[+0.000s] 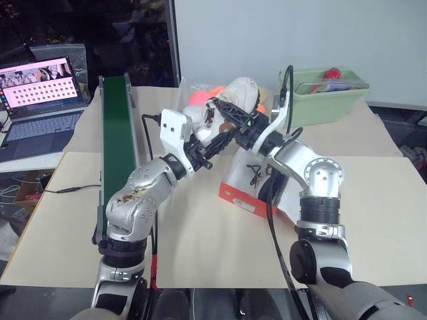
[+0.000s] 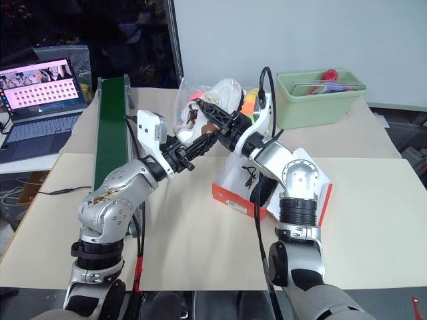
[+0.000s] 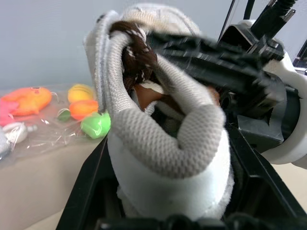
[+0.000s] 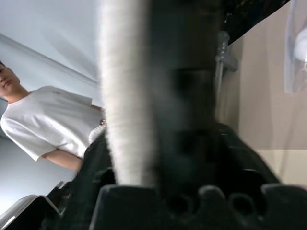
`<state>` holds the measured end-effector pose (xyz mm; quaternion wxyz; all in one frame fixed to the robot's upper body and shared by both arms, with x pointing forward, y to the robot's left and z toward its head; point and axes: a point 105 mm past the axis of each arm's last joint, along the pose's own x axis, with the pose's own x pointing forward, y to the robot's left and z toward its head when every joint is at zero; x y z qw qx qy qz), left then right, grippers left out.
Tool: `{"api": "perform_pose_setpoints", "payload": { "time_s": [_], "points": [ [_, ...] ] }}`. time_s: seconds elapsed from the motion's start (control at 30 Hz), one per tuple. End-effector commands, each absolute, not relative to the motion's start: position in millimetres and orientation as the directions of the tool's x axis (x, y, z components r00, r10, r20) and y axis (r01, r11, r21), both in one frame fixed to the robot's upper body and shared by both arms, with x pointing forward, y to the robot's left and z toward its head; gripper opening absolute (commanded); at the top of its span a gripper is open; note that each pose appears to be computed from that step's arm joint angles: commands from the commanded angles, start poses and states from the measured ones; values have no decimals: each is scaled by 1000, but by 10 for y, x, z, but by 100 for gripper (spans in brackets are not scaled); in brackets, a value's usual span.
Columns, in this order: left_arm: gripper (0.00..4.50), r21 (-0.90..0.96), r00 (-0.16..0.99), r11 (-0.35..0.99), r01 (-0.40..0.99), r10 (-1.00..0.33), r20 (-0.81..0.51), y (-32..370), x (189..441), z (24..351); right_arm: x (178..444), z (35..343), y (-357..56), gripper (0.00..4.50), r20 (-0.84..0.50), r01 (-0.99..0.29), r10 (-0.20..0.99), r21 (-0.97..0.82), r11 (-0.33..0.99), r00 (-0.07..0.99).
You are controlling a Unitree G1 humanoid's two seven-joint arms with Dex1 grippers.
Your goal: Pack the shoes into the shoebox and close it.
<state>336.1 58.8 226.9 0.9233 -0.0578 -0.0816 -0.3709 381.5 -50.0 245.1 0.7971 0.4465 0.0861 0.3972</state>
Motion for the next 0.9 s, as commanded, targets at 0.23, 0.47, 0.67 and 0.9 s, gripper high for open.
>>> {"api": "perform_pose_setpoints", "payload": {
  "time_s": [0.23,0.47,0.67,0.9],
  "points": [
    [290,30,710,730,683,-673,208,572,3343,2288,3591,2797,-360,98,319,-645,720,730,228,617],
    [447,85,675,701,708,-707,213,614,3215,2294,3775,2867,-589,98,314,-550,583,785,284,749],
    [447,131,682,699,703,-715,155,811,3099,2172,4079,2746,-1103,98,138,-352,421,798,489,897],
    [447,228,647,632,740,-762,14,1118,3123,1934,4024,2419,-1367,98,-263,-139,417,680,719,870]
  ]
}}
